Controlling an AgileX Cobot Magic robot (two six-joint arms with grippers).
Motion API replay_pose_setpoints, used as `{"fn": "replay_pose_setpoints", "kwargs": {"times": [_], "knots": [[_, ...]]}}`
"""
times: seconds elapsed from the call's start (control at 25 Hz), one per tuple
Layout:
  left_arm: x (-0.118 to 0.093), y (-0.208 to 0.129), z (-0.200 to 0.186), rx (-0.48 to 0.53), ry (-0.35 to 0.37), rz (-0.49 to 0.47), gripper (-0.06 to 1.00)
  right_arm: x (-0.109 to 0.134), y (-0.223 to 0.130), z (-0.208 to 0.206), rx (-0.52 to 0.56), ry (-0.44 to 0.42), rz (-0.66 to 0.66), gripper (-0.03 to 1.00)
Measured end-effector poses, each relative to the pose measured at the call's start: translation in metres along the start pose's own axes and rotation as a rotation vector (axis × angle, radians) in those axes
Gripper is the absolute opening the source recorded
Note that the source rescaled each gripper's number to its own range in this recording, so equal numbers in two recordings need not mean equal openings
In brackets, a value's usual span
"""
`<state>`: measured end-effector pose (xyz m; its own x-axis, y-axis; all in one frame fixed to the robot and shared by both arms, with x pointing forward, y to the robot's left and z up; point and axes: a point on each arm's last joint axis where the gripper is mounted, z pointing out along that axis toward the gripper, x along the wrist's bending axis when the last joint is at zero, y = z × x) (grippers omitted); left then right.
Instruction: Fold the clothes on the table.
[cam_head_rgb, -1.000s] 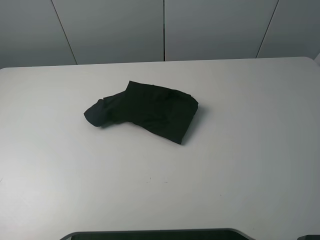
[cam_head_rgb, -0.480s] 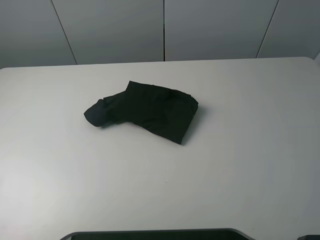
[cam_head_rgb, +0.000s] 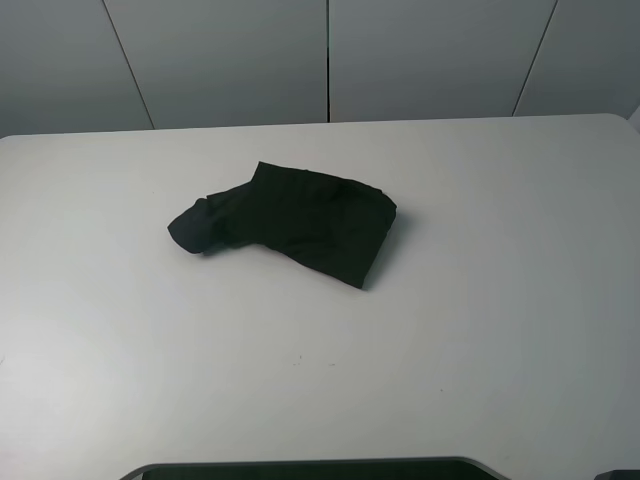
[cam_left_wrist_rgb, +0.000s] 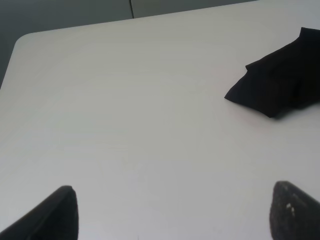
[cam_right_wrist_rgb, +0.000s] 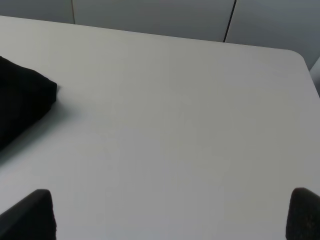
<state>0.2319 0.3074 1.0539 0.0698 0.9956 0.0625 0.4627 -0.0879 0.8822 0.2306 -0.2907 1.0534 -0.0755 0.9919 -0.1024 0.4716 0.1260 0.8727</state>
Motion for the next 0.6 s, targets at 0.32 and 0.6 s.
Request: {"fn": "replay_pose_setpoints", "kwargs": {"times": [0.32,0.6], "knots": [[0.0000,0.0000,0.0000,0.000,0.000,0.000,0.99,0.0000,0.0000,0.0000,0.000,0.000,0.000,1.00],[0.0000,0.0000,0.0000,0.000,0.000,0.000,0.99,0.0000,0.0000,0.0000,0.000,0.000,0.000,1.00]]}}
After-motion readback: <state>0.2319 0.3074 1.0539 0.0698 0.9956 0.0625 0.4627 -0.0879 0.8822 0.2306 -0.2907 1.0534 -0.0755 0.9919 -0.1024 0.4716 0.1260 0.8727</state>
